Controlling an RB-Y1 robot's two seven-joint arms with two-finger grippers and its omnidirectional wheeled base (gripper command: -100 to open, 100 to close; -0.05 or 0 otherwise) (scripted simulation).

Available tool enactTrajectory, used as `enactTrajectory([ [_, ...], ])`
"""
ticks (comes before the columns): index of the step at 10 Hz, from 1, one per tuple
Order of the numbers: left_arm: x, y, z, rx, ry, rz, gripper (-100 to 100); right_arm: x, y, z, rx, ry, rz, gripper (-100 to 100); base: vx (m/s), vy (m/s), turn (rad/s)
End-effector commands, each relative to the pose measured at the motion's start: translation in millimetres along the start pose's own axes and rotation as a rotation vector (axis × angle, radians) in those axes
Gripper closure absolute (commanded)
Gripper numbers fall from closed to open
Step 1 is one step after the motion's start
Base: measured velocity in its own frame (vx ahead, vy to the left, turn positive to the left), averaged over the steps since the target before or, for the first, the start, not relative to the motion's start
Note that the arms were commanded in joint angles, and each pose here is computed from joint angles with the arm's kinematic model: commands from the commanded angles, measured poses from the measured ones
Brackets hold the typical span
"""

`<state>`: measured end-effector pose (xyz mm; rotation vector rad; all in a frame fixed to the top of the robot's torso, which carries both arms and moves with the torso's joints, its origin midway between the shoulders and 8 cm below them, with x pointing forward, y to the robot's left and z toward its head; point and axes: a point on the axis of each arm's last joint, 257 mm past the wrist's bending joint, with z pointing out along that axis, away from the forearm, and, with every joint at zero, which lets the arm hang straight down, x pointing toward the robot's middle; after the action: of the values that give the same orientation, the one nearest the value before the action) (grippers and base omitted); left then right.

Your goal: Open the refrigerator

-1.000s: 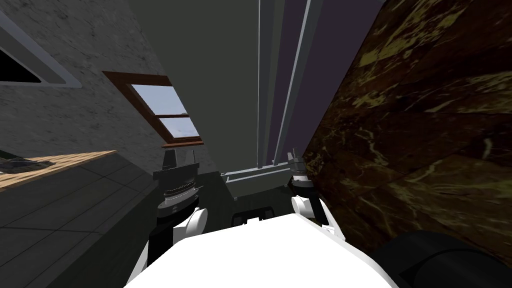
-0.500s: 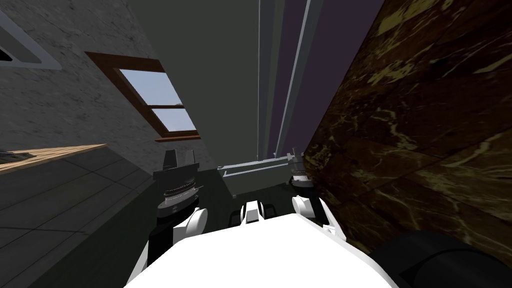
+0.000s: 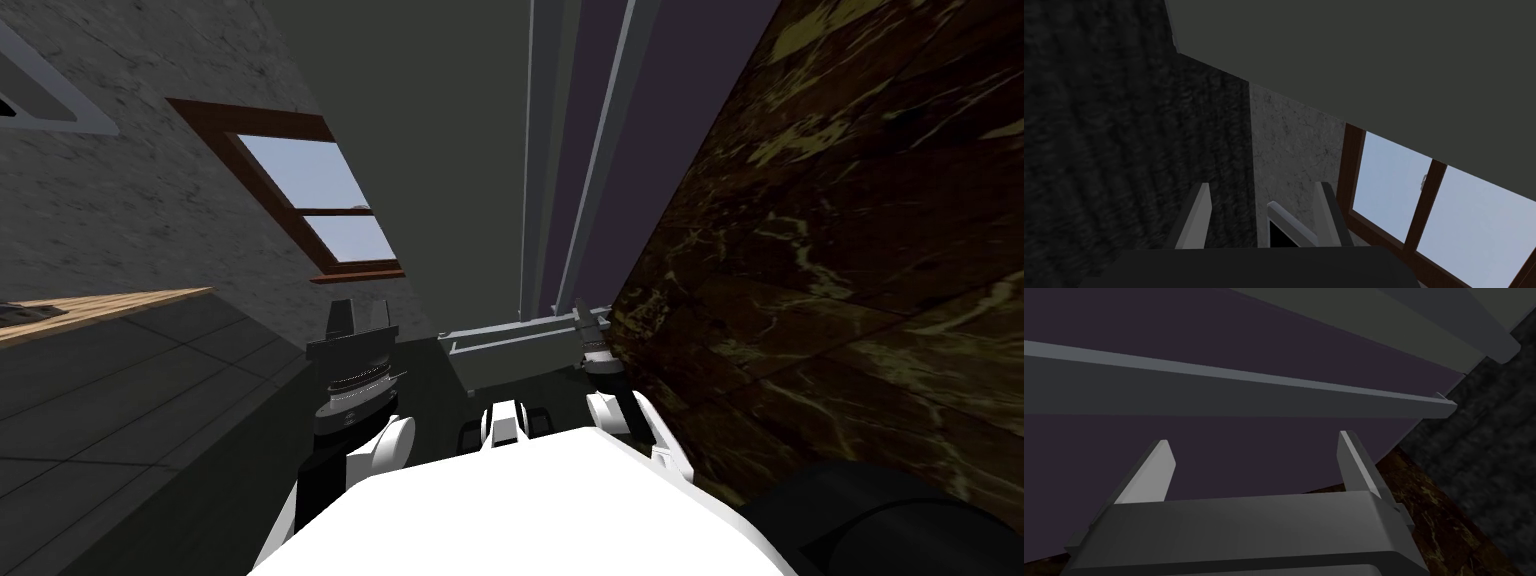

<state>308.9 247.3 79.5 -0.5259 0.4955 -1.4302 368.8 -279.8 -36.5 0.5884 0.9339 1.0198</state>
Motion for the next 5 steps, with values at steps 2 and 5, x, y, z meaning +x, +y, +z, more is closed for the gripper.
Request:
enactTrajectory([
  [2,0.0,0.0,0.0,0.0,0.0,0.0,0,11.1,-17.5,-1.6,0.02,0.063,-0.213,-100,0.027,0.058,-0.002],
  [5,0.0,0.0,0.0,0.0,0.0,0.0,0,17.0,-28.3,-2.9,0.031,0.097,-0.335,-100,0.023,0.052,-0.002],
])
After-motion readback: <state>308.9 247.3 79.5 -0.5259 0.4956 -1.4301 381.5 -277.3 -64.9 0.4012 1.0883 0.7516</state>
